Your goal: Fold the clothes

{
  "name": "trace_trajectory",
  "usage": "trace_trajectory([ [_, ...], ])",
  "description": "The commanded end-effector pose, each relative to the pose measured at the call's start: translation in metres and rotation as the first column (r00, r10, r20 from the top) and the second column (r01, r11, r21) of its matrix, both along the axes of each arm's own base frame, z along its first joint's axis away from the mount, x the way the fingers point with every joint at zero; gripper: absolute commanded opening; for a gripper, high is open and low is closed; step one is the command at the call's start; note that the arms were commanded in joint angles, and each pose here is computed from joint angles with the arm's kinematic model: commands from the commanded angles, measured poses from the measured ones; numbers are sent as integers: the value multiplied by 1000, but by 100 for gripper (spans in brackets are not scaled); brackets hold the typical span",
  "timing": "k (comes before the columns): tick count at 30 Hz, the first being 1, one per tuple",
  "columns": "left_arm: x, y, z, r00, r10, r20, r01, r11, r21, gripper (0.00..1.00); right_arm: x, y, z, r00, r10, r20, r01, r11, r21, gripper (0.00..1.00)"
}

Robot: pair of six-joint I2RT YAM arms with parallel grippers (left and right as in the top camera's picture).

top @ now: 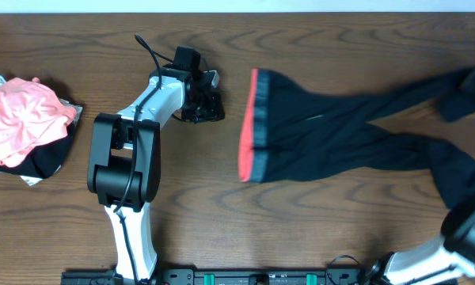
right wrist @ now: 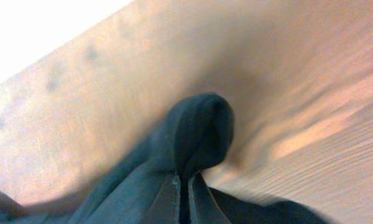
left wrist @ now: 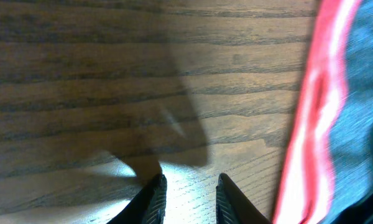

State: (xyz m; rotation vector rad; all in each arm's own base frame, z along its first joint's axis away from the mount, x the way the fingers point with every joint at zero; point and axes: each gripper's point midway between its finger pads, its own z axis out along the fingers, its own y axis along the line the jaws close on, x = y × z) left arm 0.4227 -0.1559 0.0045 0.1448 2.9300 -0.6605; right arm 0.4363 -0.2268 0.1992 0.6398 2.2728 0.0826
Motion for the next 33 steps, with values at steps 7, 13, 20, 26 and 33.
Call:
trace_trajectory([
  [7,-5,2,-11,999,5,-35,-5,1000,15,28,-26,-23,-5,981,-102,-163,55,962,-269,31],
  [13,-9,2,-11,999,5,-50,-4,1000,18,28,-38,-18,-65,950,-89,-300,29,980,-198,31],
  [20,-27,-14,-7,993,-28,-118,22,998,-56,36,-57,-6,-84,915,-100,-391,56,991,-123,31],
  [26,-47,-58,4,980,-158,-123,136,975,-174,53,-86,11,-97,861,-117,-494,117,993,-31,35],
  [33,-62,-107,6,940,-341,-4,335,926,-176,59,-98,39,-103,841,-28,-540,96,991,98,37],
])
